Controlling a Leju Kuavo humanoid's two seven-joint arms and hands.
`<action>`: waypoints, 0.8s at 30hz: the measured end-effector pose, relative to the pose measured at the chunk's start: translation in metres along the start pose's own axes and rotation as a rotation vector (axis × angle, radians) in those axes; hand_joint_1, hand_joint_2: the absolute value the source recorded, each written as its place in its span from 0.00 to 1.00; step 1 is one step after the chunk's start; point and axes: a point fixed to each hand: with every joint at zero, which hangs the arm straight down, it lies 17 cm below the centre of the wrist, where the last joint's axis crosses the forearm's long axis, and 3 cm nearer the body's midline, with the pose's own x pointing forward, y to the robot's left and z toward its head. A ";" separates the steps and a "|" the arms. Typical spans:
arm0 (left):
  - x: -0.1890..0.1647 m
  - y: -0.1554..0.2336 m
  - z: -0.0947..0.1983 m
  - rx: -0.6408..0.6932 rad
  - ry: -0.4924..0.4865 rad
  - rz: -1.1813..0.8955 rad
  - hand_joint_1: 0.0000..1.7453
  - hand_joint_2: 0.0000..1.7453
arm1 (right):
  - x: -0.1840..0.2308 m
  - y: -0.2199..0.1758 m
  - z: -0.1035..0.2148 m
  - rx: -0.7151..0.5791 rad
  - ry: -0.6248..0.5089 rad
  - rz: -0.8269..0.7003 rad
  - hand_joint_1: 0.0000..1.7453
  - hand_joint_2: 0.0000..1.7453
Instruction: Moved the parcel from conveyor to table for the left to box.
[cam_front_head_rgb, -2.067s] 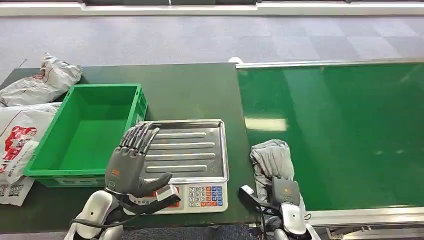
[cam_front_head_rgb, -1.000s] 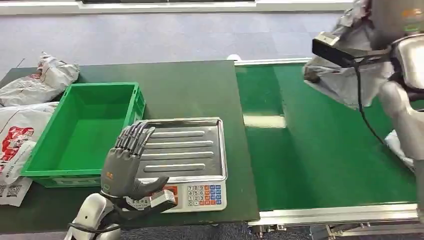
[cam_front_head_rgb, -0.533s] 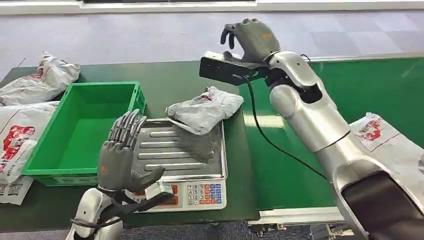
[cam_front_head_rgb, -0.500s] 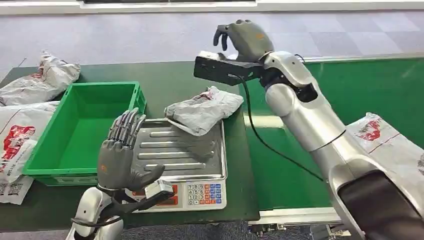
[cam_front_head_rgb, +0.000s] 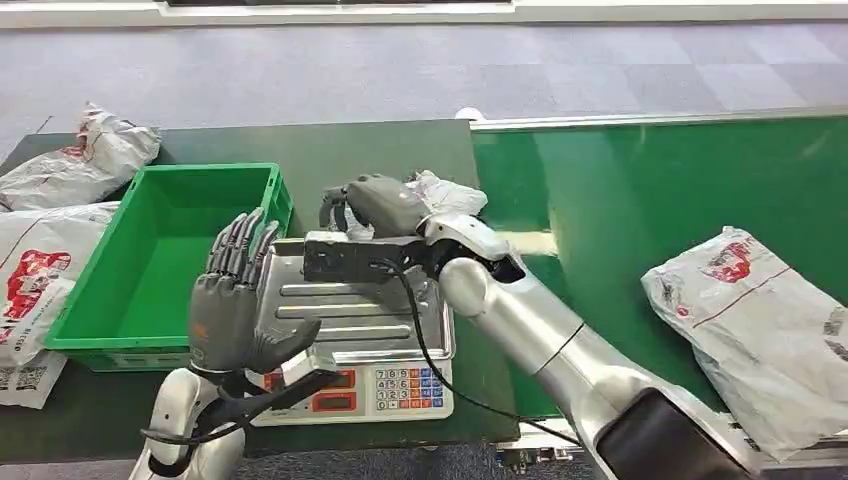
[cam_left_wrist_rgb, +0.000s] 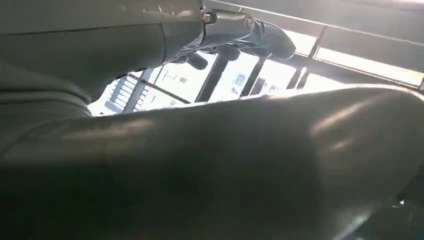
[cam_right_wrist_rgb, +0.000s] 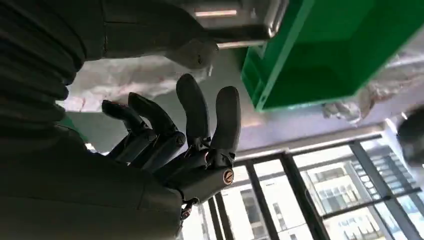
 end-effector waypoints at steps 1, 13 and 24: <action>0.000 0.000 0.001 -0.002 0.002 -0.001 0.00 0.00 | -0.003 0.008 0.003 0.009 0.013 -0.005 0.00 1.00; -0.011 0.006 0.022 -0.012 0.058 0.063 0.00 0.00 | -0.080 0.012 0.046 0.020 0.213 0.152 0.00 1.00; -0.014 0.013 0.041 -0.003 0.069 0.091 0.00 0.00 | -0.168 -0.080 0.119 0.023 0.437 0.522 0.00 1.00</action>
